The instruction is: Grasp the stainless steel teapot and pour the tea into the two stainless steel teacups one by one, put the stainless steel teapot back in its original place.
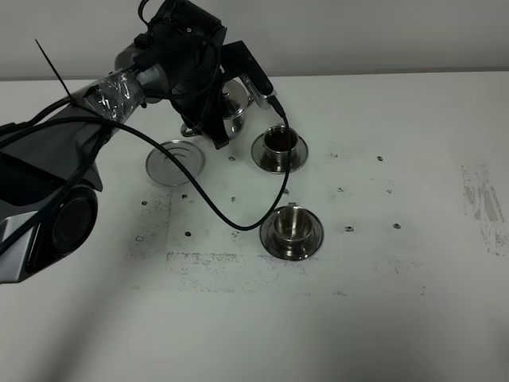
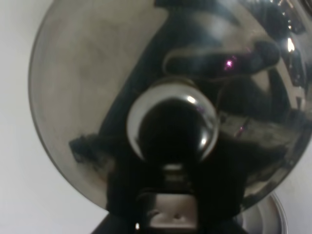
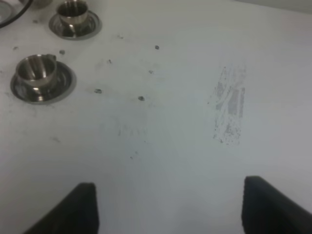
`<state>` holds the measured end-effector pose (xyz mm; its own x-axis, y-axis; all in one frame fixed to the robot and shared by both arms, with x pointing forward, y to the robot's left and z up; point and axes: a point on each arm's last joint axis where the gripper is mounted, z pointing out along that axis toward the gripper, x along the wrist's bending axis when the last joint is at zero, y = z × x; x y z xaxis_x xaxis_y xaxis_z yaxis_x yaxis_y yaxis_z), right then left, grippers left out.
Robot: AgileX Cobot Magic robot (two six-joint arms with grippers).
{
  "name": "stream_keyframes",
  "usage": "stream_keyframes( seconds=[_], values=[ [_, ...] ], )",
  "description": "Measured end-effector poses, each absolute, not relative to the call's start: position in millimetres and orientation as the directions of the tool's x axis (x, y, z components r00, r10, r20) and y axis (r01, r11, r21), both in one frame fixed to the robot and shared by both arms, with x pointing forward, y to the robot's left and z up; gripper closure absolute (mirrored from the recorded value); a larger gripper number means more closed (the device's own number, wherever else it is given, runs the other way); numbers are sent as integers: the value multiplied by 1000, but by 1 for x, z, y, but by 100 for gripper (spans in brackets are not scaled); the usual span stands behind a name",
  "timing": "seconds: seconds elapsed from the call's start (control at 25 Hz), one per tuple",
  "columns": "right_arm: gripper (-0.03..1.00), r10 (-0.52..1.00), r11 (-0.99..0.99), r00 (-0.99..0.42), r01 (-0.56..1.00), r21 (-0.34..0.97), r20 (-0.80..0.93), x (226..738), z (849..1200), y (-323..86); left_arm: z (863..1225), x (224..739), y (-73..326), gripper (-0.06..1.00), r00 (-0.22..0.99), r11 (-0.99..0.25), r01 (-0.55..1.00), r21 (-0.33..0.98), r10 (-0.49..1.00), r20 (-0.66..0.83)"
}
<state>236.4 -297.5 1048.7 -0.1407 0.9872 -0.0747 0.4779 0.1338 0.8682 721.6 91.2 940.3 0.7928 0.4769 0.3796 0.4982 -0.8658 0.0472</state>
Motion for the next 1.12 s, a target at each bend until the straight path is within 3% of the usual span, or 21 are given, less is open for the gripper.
stream_keyframes(
  seconds=[0.4, 0.72, 1.12],
  values=[
    [38, 987, 134, -141, 478, 868, -75, 236, 1049, -298, 991, 705, 93, 77, 793, -851, 516, 95, 517, 322],
    [38, 987, 133, -140, 478, 868, -74, 236, 1049, -298, 1047, 689, 92, 77, 776, -838, 496, 225, 545, 317],
    [38, 987, 133, -140, 478, 868, -74, 236, 1049, -298, 1071, 656, 60, 77, 819, -867, 419, 271, 489, 300]
  ],
)
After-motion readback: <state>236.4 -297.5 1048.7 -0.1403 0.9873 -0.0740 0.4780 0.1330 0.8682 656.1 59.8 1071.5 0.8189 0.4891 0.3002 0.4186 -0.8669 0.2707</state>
